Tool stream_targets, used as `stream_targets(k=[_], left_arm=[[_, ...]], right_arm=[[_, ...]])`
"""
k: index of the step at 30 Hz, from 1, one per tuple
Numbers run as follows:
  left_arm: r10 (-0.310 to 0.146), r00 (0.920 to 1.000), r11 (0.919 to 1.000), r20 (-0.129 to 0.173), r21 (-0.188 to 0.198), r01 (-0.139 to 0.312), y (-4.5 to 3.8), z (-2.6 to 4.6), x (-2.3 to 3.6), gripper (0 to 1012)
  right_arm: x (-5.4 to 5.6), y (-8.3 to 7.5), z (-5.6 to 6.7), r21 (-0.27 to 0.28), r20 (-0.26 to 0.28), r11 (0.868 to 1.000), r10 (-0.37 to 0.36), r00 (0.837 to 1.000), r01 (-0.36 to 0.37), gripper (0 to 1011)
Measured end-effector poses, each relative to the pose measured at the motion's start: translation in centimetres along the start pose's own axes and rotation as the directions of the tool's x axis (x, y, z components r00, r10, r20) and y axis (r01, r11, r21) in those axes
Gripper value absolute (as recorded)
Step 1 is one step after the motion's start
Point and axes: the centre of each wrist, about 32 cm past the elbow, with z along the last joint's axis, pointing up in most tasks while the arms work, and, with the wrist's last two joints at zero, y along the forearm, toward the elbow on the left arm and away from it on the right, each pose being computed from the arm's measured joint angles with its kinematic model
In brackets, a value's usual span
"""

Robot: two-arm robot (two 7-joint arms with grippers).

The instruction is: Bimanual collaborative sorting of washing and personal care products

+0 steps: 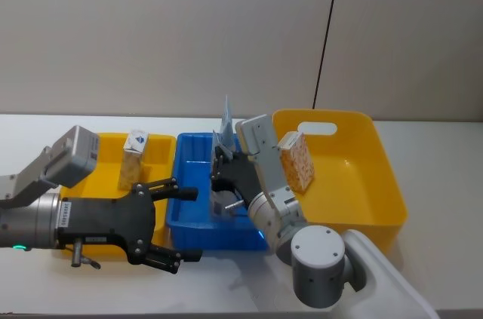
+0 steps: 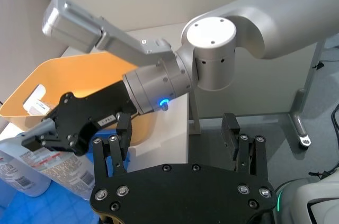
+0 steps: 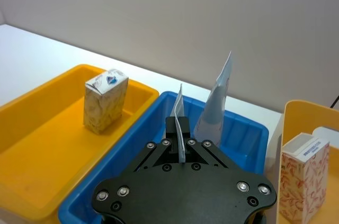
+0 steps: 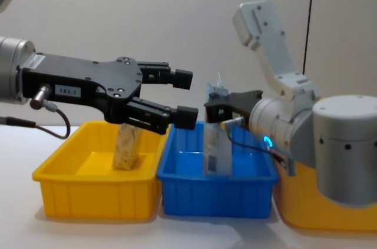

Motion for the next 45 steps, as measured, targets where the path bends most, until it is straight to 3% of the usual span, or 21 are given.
stream_targets(k=[6,19,29,36,45], left_arm=[[0.000,1.0000,1.0000,0.000,0.000,0.000,0.00,0.00,0.00,1002],[0.000,1.0000,1.0000,0.000,0.000,0.000,0.00,0.00,0.00,1001],[0.000,1.0000,1.0000,0.000,0.000,0.000,0.00,0.00,0.00,1001],[0.000,1.0000,1.0000,0.000,0.000,0.000,0.00,0.00,0.00,1001],[0.000,1.0000,1.0000,0.000,0.000,0.000,0.00,0.00,0.00,1001]], right_arm=[[0.6,-0.6,0.9,0.021,-0.006,1.000,0.009,1.000,-0.008,0],[2.5,-2.5,4.0,0.114,-0.039,0.993,0.037,0.999,-0.033,0],[4.8,-4.0,6.9,0.202,-0.068,0.979,0.026,0.997,-0.012,0],[6.7,-4.8,7.5,0.221,-0.065,0.975,-0.007,0.998,0.021,0],[9.4,-6.0,6.9,0.207,-0.041,0.976,-0.058,0.997,0.066,0]])
